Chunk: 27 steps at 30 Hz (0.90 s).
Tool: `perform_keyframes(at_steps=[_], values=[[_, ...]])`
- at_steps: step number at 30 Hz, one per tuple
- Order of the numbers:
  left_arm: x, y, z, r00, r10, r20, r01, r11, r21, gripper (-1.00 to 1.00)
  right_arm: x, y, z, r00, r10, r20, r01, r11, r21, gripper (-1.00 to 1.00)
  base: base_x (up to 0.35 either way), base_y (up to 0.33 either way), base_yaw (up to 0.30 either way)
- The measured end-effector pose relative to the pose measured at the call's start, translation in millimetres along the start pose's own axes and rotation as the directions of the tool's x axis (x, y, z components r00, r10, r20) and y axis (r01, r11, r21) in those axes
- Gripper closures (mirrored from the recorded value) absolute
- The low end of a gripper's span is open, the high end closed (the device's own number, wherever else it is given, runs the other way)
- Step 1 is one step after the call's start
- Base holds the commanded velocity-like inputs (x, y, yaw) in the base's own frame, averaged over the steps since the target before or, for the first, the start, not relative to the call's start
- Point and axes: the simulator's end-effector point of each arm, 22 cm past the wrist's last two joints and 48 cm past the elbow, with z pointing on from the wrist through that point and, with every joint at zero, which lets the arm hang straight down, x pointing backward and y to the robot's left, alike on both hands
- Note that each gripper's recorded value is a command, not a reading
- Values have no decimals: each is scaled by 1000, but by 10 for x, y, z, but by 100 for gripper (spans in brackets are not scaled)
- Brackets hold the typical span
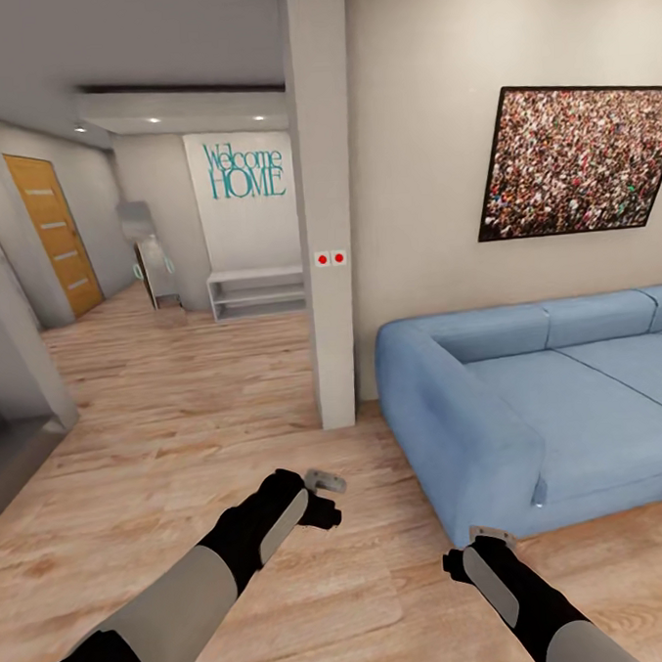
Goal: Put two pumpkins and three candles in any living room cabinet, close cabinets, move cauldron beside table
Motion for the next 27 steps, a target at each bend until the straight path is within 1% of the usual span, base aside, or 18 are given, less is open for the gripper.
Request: perform_keyframes(at_steps=[1,3,5,6,8,12,13,17,19,23,27], values=[[-20,-20,-20,1000,3,2,-3,1000,4,-100,0,-1,1,1000,1,0,-1,1000,0,-100,34,0,0],[-130,-113,-145,1000,19,9,-19,1000,25,-100,0,-2,1,1000,1,0,-1,1000,0,-100,20,0,0],[-229,-136,-238,999,19,26,-20,999,36,-100,0,-2,2,1000,1,0,-1,1000,0,-100,13,0,0],[-282,-129,-288,999,15,36,-17,999,40,-100,0,-3,2,1000,1,0,-1,1000,0,-100,7,0,0],[-468,-44,-480,997,-13,70,9,998,54,-100,-1,-4,2,1000,2,0,-2,1000,0,-100,4,0,0],[-599,20,-624,995,-31,95,25,998,61,-100,-13,-3,2,1000,5,5,-5,1000,0,-100,2,0,0],[-623,42,-646,994,-35,101,29,998,62,-100,-36,-1,15,1000,12,18,-12,1000,0,-100,0,0,0],[-632,84,-637,993,-41,108,35,998,56,-100,-77,2,65,998,29,49,-29,1000,0,-100,0,0,0],[-634,136,-621,993,-44,113,40,999,36,-100,-84,3,91,998,34,58,-34,999,0,-100,0,0,0],[-616,200,-574,992,-46,117,45,999,9,-100,-70,-4,145,997,37,62,-37,999,1,-100,0,0,0],[-596,229,-527,992,-46,120,47,999,-3,-100,-55,-12,199,997,39,64,-39,999,2,-100,0,0,0]])
